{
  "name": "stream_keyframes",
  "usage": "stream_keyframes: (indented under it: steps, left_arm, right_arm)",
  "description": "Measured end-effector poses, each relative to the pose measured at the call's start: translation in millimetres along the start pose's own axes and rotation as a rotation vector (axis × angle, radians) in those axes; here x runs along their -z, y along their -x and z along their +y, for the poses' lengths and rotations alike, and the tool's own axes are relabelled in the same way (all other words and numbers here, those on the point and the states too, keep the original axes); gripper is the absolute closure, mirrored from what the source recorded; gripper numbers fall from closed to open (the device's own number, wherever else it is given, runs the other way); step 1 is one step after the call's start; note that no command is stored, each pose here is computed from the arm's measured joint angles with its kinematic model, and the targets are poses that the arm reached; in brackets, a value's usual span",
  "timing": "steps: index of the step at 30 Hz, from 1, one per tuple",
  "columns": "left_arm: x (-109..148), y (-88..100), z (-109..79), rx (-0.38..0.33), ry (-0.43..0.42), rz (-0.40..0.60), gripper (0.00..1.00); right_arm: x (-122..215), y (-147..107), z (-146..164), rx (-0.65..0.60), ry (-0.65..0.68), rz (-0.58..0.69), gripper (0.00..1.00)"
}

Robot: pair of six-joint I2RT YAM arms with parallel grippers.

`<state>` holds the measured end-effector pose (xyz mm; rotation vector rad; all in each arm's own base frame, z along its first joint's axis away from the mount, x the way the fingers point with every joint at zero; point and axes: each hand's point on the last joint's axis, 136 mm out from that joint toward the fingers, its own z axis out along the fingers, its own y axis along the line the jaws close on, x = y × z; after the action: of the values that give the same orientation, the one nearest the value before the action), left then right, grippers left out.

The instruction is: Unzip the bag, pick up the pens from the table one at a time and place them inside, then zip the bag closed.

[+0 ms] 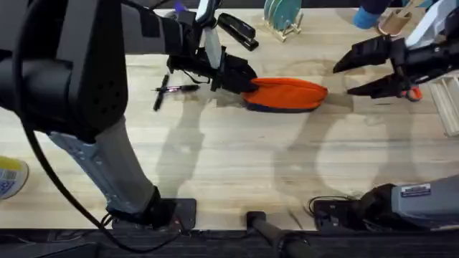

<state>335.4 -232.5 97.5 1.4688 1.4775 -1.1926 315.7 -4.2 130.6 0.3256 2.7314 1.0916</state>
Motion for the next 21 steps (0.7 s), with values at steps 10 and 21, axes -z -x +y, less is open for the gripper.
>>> stream_keyframes:
  steps: [10, 21]
  left_arm:
    - [0.0, 0.0, 0.0, 0.0, 0.0, 0.0, 0.957]
    - [0.0, -0.1, 0.0, 0.0, 0.0, 0.0, 0.957]
  right_arm:
    - [-25.5, 3.0, -17.0, -0.034, 0.067, 0.064, 0.009]
    - [-44.5, 8.7, -30.3, -0.078, 0.114, 0.087, 0.009]
